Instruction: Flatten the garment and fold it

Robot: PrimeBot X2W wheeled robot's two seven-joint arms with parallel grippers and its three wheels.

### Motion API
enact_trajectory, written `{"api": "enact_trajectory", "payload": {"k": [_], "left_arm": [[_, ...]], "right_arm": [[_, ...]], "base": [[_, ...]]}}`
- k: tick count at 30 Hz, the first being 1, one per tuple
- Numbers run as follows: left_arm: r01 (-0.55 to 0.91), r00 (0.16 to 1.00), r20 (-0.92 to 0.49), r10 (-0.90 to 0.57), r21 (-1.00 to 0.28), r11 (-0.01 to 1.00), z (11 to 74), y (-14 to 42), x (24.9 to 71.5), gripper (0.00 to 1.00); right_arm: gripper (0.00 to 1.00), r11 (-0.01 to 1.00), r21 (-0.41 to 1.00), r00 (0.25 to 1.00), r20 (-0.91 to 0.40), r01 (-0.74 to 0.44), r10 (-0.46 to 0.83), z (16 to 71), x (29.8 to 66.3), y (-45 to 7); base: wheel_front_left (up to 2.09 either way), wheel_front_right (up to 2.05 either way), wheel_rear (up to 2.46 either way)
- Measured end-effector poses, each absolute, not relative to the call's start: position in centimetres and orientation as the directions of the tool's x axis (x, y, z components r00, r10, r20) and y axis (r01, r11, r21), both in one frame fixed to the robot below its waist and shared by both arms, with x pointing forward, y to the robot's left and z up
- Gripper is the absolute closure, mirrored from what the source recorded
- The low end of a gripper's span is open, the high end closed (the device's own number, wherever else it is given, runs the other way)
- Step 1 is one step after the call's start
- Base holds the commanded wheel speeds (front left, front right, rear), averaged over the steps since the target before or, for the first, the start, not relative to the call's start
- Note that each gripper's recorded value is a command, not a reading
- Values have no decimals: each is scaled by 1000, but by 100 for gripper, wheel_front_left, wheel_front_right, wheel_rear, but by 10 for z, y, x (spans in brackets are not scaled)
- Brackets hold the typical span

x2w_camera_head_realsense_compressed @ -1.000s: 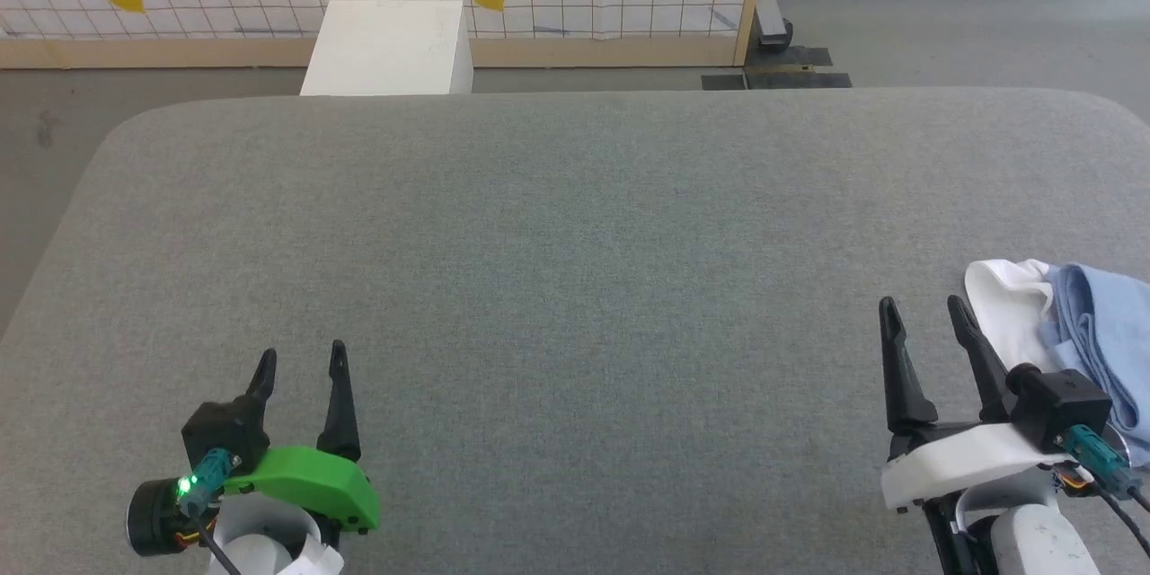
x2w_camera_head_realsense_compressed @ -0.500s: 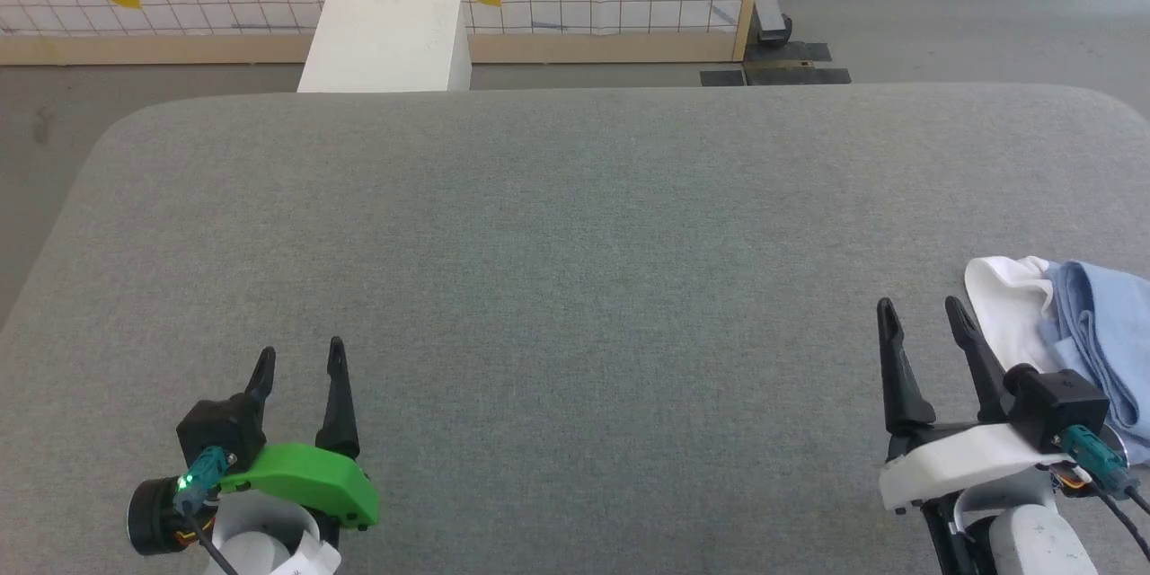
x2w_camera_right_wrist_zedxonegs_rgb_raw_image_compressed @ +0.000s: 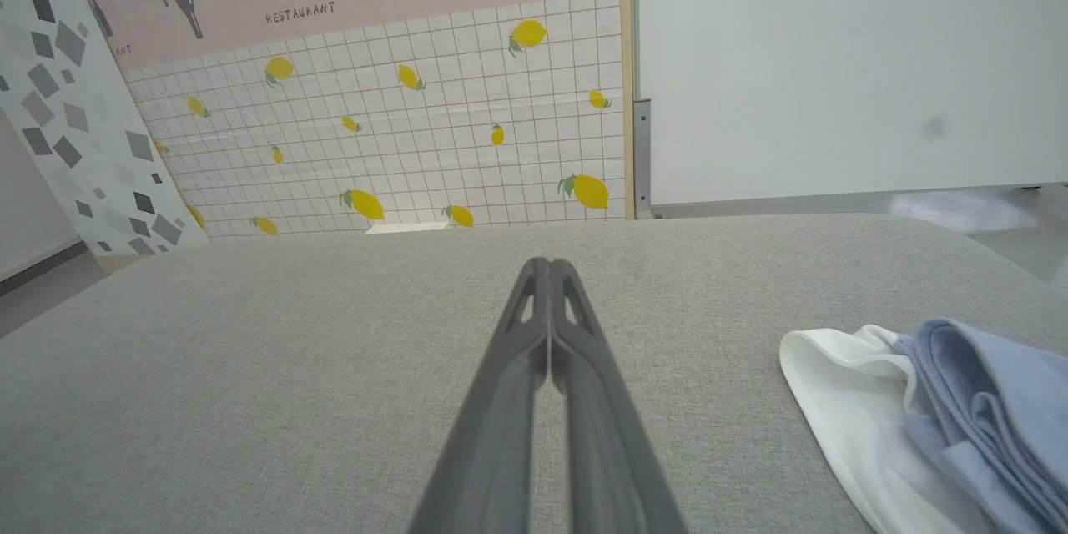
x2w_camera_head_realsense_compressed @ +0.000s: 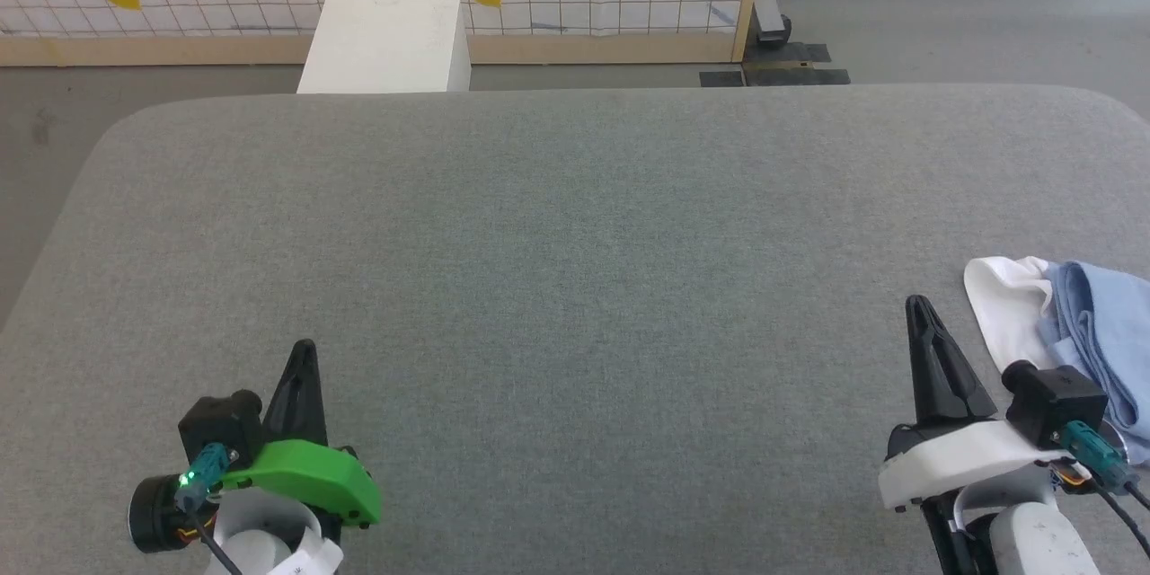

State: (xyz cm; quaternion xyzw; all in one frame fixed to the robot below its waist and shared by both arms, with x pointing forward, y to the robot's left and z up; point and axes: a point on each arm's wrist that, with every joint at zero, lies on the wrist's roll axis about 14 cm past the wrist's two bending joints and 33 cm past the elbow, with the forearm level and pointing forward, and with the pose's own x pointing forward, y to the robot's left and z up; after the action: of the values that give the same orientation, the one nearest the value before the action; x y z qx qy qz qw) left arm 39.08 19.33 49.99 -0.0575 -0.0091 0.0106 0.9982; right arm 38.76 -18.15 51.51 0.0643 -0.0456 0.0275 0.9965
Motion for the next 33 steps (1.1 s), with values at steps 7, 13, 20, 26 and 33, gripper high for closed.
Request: {"api": "enact_trajectory", "payload": {"k": [7,13,20,26,33], "left_arm": [[-15,1000,19,17,-102,995,502,191,390,100],[-7,1000,19,9,-94,996,504,189,390,100],[-7,1000,27,9,-91,996,509,188,390,100],[-3,1000,27,5,-87,996,510,187,390,100],[1,1000,24,0,-69,998,511,185,388,100]], "right_arm": [[100,991,114,994,98,-67,56,518,388,-180],[100,992,101,993,94,-74,64,520,389,-178],[100,993,92,994,87,-77,69,520,387,-177],[100,993,87,994,76,-81,74,519,385,-176],[100,993,77,994,75,-85,80,521,386,-174]], "base": [[0,0,0],[0,0,0],[0,0,0],[0,0,0],[0,0,0]]}}
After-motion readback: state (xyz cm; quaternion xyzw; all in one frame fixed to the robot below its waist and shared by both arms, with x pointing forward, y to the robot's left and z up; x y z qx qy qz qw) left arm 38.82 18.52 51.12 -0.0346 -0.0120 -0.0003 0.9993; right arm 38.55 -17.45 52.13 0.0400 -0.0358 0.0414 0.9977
